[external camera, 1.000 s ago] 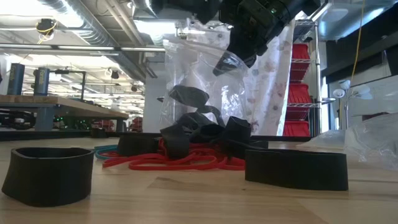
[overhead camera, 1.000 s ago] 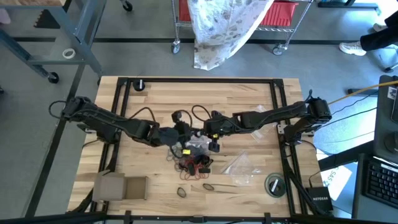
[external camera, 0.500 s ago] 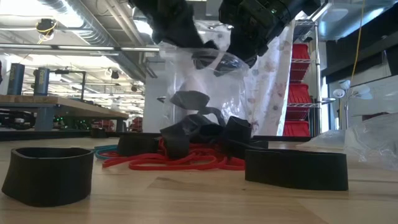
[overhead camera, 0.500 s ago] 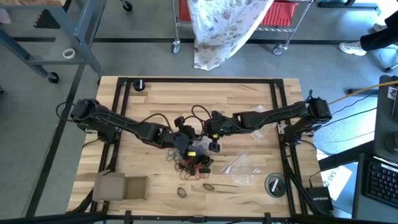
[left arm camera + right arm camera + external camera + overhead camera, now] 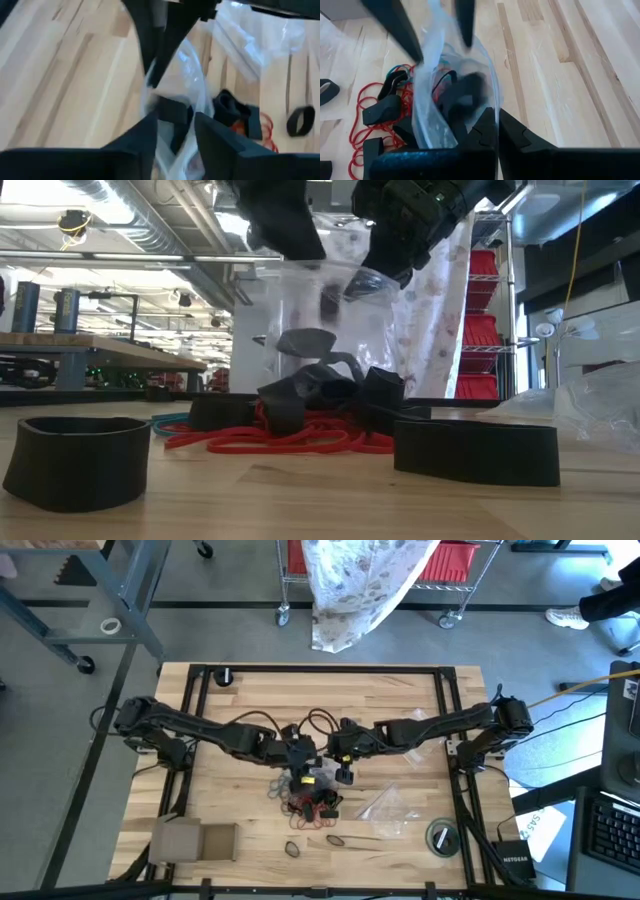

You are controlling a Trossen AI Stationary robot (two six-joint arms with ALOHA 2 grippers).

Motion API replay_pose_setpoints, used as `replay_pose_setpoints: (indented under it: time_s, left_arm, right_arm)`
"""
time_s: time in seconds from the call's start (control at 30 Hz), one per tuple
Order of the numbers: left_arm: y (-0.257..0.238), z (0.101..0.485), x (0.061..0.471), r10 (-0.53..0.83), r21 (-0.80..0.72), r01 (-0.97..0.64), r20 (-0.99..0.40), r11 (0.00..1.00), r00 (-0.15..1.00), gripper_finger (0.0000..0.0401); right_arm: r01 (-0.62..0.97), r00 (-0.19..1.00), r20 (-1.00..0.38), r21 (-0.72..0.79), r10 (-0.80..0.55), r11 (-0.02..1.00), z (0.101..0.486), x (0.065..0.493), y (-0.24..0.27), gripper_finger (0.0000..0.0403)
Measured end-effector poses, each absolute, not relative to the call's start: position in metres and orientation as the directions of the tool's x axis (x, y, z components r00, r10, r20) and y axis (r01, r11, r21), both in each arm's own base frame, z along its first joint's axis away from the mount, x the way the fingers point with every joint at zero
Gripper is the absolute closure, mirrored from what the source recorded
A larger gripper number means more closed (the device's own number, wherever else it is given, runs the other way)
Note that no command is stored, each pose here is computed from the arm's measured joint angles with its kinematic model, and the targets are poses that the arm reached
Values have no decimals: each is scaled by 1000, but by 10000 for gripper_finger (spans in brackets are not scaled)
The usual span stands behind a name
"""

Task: Sort rubber bands
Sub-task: Put the black rubber band into the transparent zip lock bag

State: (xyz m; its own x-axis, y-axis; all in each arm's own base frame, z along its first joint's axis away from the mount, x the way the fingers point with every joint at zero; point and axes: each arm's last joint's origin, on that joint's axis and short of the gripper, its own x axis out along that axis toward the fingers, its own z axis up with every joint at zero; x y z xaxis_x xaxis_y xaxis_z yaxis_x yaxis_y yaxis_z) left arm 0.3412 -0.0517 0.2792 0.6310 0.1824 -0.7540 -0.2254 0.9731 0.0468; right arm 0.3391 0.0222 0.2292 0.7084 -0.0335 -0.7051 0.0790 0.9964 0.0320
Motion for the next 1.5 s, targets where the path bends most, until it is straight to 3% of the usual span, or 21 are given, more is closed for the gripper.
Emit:
replay_pose_setpoints:
  time_s: [0.13, 0.3, 0.7, 0.97, 1.13, 1.33, 1.5]
  left_arm:
    - [-61, 296, 333, 174, 54, -220, -802, 974, 572, 241]
    - [-107, 289, 319, 95, 40, -108, -818, 993, 567, 237]
    - [-149, 189, 310, 77, 81, -12, -880, 997, 469, 237]
    - [-150, 156, 325, 40, 84, 87, -905, 993, 424, 239]
    - [-149, 147, 327, 53, 101, 99, -914, 990, 402, 283]
    - [-148, 152, 327, 52, 99, 95, -911, 991, 409, 385]
    - [-148, 199, 327, 39, 96, 91, -869, 991, 493, 393]
  right_arm:
    - [79, 704, -710, 31, -34, 996, 229, 339, 22, 402]
    - [78, 693, -720, 26, -35, 997, 228, 338, 22, 402]
    - [75, 692, -721, 24, -35, 997, 228, 338, 22, 402]
    - [74, 692, -721, 23, -35, 997, 228, 338, 22, 402]
    - [74, 692, -721, 23, -35, 997, 228, 337, 22, 402]
    - [74, 692, -721, 22, -35, 997, 228, 337, 22, 402]
    - [74, 691, -722, 22, -35, 997, 228, 337, 22, 402]
